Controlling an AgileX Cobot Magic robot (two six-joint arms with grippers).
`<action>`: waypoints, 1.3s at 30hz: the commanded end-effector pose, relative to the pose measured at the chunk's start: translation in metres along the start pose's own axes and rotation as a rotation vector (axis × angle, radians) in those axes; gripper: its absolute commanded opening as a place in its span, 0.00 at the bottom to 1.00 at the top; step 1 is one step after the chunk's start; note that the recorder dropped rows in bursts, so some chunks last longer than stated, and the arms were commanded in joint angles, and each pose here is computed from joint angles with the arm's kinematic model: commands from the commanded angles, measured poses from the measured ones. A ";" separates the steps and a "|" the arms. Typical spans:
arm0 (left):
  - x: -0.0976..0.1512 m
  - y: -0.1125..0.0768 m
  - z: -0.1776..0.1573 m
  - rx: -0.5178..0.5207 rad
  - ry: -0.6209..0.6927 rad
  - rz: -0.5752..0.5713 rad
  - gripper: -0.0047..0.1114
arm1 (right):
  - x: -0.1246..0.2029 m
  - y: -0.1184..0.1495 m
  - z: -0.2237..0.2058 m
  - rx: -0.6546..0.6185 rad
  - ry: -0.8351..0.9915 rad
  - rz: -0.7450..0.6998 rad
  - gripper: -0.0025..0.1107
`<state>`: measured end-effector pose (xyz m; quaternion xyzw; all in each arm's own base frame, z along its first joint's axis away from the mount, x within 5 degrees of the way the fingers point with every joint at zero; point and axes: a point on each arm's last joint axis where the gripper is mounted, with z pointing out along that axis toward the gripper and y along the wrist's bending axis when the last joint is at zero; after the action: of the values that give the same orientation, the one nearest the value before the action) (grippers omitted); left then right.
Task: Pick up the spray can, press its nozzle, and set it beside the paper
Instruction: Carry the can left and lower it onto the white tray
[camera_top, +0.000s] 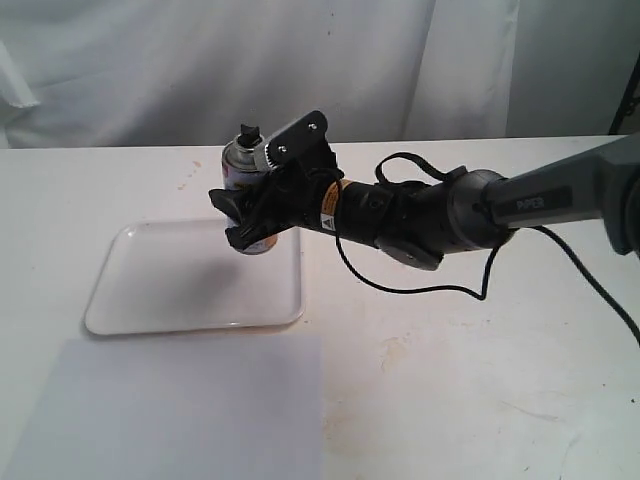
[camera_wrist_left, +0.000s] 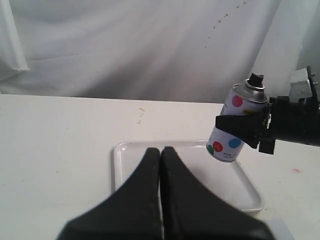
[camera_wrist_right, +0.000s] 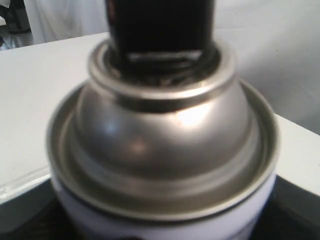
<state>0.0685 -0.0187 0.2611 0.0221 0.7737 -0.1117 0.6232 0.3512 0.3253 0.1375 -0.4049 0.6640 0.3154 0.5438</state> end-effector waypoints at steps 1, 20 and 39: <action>0.001 0.000 0.000 -0.003 0.002 -0.007 0.04 | -0.009 -0.002 0.016 -0.033 -0.023 0.000 0.02; 0.002 0.000 0.000 0.000 0.008 -0.007 0.04 | 0.025 -0.003 0.033 -0.030 0.049 0.004 0.02; 0.002 0.000 0.000 0.000 0.008 -0.007 0.04 | 0.026 0.002 0.035 -0.048 0.065 0.013 0.65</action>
<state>0.0684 -0.0189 0.2608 0.0228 0.7746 -0.1124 0.6219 0.3641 0.3471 0.0983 -0.4277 0.6803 0.3140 0.5056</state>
